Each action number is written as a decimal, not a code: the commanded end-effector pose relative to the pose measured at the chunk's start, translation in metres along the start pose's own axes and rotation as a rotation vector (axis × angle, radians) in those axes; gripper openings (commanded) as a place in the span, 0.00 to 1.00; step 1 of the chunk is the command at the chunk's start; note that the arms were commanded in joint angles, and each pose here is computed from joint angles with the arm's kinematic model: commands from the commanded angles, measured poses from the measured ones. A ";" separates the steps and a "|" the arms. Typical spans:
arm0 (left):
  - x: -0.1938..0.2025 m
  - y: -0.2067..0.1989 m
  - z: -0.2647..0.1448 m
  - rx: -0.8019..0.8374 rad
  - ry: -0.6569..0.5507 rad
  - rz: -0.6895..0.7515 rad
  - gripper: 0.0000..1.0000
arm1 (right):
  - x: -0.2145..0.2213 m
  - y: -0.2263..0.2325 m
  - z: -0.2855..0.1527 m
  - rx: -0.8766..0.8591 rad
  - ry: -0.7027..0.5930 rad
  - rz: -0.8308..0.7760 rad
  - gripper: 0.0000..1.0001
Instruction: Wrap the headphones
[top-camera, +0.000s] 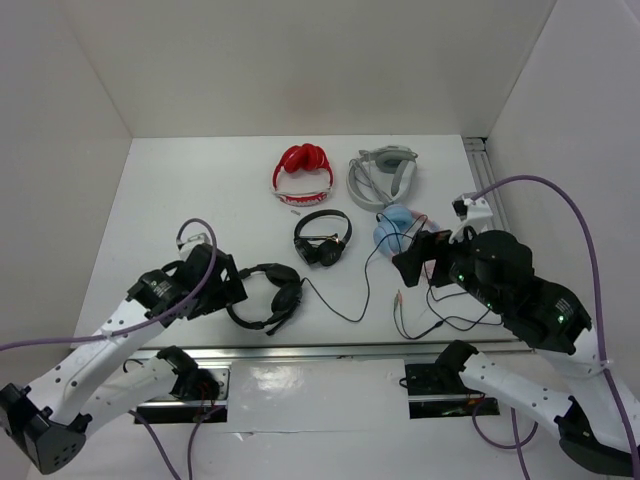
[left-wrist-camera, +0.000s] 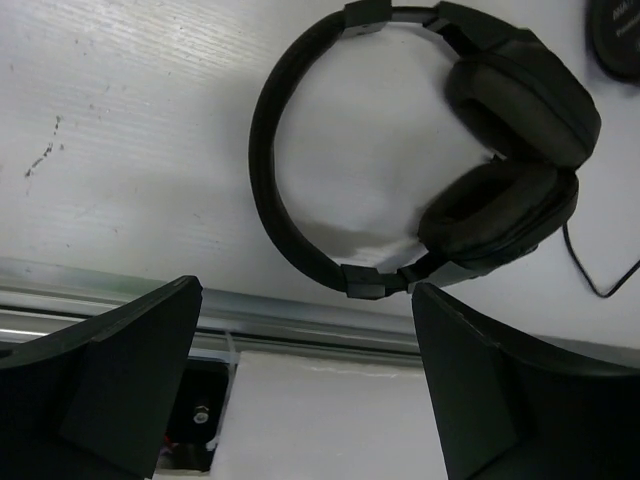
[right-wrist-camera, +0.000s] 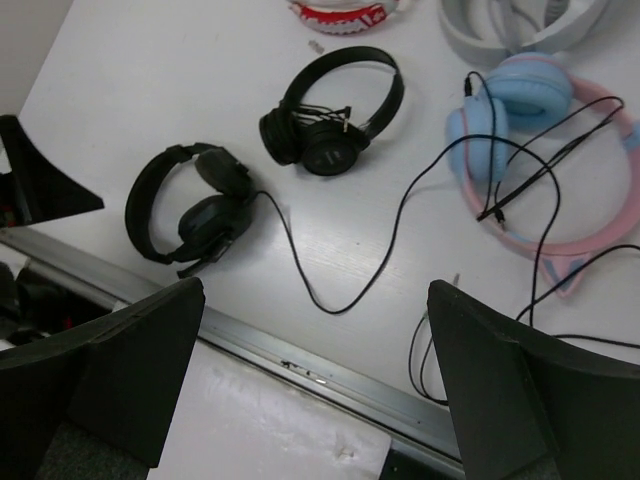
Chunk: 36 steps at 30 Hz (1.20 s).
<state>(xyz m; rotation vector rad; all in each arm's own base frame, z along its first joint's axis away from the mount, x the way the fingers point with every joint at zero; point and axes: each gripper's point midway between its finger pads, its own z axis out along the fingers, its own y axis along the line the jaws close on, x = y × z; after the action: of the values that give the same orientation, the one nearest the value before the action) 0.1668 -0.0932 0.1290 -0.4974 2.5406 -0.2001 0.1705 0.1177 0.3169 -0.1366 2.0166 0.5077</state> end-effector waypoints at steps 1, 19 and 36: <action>-0.017 -0.014 0.002 0.026 -0.085 -0.120 1.00 | -0.019 0.029 0.002 -0.149 -0.074 0.003 1.00; 0.032 0.037 0.095 -0.279 -0.013 -0.157 0.75 | -0.015 0.032 -0.008 -0.200 -0.099 -0.001 1.00; 0.038 0.044 0.117 -0.292 0.043 -0.174 0.99 | -0.017 0.033 -0.025 -0.234 -0.127 0.003 1.00</action>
<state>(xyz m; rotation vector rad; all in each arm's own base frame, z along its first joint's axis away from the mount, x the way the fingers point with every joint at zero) 0.1987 -0.0696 0.0130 -0.8066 2.5275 0.1101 0.1510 0.1357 0.3323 -0.2313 1.8992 0.7070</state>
